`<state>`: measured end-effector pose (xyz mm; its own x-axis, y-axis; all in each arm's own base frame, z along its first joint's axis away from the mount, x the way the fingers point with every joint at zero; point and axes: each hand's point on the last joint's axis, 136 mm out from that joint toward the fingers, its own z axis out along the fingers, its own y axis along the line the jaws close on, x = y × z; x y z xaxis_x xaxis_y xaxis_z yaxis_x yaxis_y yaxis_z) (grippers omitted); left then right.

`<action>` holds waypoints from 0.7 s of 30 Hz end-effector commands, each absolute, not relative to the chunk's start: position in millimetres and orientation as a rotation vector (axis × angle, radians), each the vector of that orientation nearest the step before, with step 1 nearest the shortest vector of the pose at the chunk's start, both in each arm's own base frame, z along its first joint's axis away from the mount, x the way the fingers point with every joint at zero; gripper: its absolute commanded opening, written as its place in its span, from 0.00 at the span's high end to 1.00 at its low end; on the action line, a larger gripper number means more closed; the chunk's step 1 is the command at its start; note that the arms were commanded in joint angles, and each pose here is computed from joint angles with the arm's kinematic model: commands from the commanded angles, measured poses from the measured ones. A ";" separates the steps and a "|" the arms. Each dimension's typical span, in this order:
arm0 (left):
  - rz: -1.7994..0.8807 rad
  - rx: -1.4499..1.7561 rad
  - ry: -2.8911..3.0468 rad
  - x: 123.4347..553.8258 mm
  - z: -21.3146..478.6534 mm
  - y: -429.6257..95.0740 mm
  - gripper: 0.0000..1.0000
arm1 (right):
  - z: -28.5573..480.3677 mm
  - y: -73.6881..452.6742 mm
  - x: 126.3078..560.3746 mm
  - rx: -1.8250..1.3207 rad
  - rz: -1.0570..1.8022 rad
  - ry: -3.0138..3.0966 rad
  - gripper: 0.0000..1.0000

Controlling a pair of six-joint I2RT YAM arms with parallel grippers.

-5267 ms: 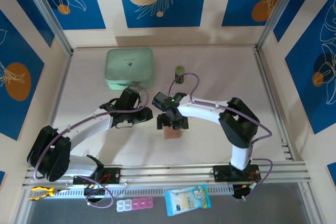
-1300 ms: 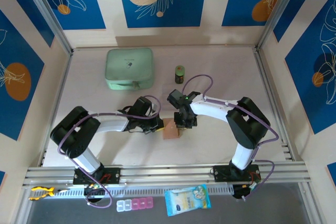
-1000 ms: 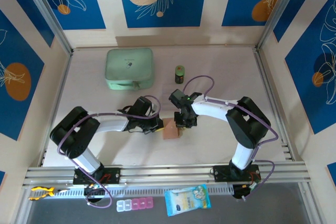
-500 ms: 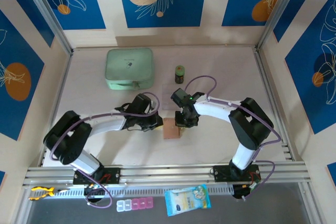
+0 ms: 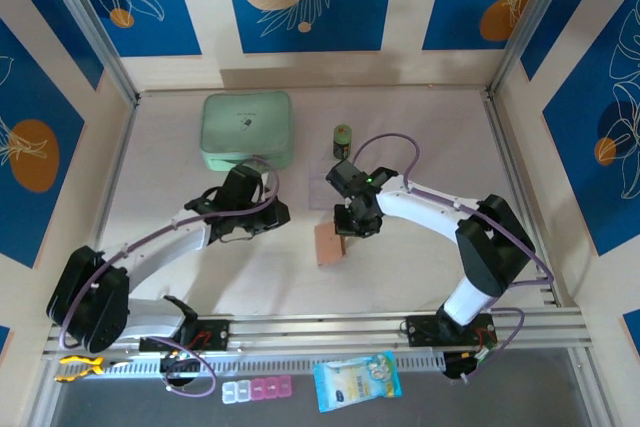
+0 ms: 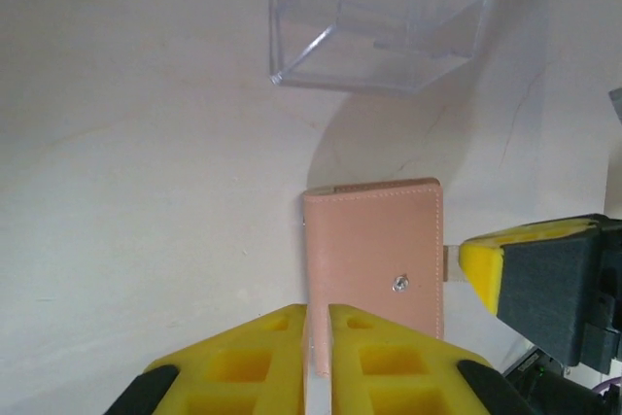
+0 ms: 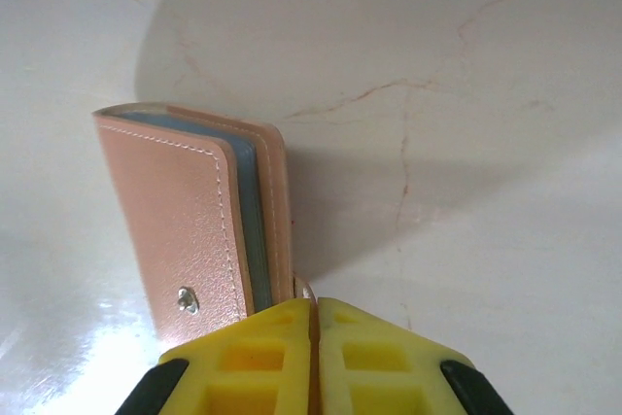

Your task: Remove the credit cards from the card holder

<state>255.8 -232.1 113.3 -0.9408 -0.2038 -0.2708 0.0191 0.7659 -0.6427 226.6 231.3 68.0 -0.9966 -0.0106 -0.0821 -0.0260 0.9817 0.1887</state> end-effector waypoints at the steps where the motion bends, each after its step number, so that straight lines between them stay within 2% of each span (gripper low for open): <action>1: -0.913 -0.145 2.652 251.3 109.2 -216.2 0.87 | 89.4 235.2 226.3 -0.066 0.291 3.022 0.92; 21: -1.031 -0.146 2.697 245.2 89.9 -226.3 0.86 | 120.0 262.1 232.5 -0.049 0.332 2.968 0.91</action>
